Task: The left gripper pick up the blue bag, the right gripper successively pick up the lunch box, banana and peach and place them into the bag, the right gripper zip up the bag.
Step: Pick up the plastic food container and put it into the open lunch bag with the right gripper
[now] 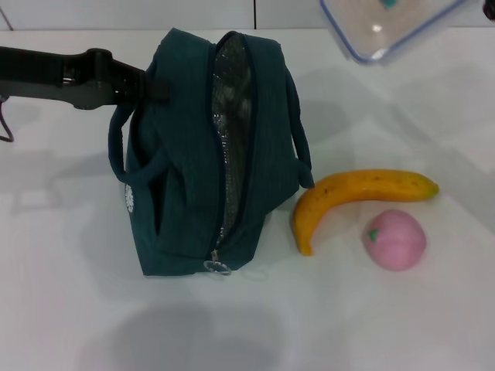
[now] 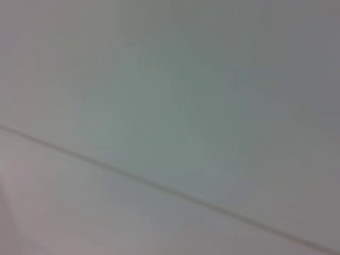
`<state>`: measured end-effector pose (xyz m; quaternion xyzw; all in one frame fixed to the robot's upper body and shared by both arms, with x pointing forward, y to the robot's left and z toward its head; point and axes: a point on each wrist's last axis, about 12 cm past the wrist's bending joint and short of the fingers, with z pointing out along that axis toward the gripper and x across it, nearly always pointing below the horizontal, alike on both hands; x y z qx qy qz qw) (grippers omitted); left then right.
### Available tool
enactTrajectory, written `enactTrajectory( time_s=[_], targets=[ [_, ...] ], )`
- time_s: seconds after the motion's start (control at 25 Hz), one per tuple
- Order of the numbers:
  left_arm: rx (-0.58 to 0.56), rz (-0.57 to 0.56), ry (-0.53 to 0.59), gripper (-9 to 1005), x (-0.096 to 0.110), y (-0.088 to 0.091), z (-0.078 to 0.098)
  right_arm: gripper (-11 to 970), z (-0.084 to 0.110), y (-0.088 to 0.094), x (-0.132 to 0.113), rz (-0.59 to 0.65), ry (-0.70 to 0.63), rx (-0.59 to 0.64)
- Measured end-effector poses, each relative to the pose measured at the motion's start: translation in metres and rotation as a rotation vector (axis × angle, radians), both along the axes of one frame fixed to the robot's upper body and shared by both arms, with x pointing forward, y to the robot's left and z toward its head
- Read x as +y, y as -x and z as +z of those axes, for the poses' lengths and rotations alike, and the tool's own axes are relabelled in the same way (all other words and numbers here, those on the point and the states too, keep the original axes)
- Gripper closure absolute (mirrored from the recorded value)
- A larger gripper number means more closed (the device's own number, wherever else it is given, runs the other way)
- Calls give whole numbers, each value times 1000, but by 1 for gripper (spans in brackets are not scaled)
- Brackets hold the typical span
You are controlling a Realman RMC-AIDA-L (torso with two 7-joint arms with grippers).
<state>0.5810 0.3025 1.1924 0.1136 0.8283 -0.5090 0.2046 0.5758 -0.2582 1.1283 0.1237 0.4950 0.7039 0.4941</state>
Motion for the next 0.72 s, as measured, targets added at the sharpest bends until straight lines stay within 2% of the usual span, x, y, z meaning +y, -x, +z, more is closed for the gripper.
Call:
enactTrajectory(
  time_s=[0.16, 0.36, 0.56, 0.72],
  targets=[
    [-1, -6, -1, 957, -2, -1, 1, 847, 17, -13, 24, 105, -10, -31],
    [-4, -21, 3, 957, -7, -2, 2, 842, 36, -32, 62, 230, 41, -41],
    [-6, -37, 14, 957, -15, -3, 2, 836, 40, -42, 86, 282, 108, -15],
    [-9, -41, 23, 956, -16, -3, 2, 832, 33, -43, 93, 293, 158, 22]
  ],
)
